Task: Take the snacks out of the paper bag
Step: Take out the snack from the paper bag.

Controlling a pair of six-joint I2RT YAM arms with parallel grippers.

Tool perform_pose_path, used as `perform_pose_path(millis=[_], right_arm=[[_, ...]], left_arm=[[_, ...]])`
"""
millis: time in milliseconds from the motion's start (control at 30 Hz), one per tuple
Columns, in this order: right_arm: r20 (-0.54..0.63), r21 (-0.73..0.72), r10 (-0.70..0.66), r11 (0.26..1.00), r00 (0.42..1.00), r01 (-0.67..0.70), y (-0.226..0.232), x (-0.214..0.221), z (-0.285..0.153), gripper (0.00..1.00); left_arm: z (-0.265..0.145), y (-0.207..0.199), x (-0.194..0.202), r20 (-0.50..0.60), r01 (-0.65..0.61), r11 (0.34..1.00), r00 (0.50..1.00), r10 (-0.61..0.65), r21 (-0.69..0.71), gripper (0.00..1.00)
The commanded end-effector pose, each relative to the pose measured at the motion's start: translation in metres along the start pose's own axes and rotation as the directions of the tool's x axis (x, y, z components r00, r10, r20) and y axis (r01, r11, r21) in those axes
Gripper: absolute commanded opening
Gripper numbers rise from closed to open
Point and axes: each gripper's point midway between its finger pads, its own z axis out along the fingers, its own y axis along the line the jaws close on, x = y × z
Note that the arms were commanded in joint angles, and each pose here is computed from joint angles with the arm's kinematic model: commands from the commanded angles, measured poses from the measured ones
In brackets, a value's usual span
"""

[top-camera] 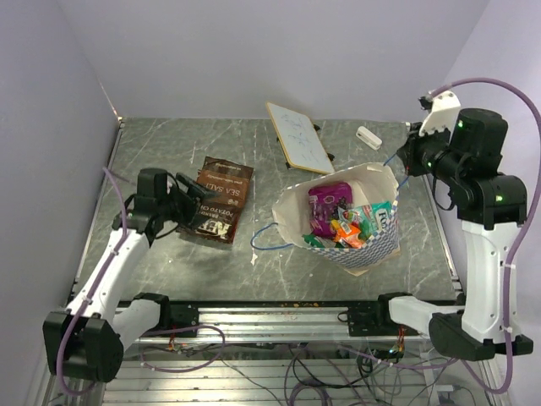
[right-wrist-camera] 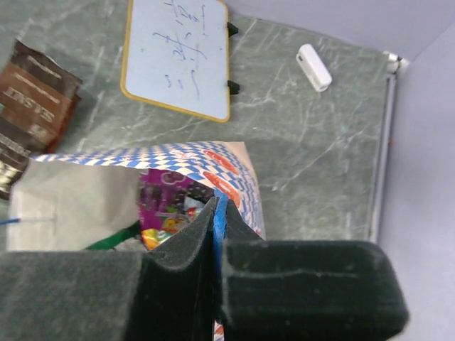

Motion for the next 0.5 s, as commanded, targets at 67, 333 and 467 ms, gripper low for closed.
perform_pose_path(millis=[67, 333, 467], right_arm=[[0.059, 0.118, -0.327, 0.94, 0.943, 0.319, -0.014, -0.042, -0.003, 0.0], [0.062, 0.184, -0.619, 0.778, 0.783, 0.601, -0.006, -0.067, -0.008, 0.0], [0.105, 0.161, -0.677, 0.734, 0.729, 0.659, 0.006, -0.077, -0.015, 0.0]], left_arm=[[-0.023, -0.065, 0.012, -0.054, -0.359, 0.922, 0.928, 0.37, 0.148, 0.88], [-0.032, -0.072, 0.047, -0.146, -0.44, 0.861, 0.863, 0.484, 0.254, 0.87], [-0.042, -0.073, 0.056, -0.169, -0.489, 0.822, 0.82, 0.547, 0.292, 0.87]])
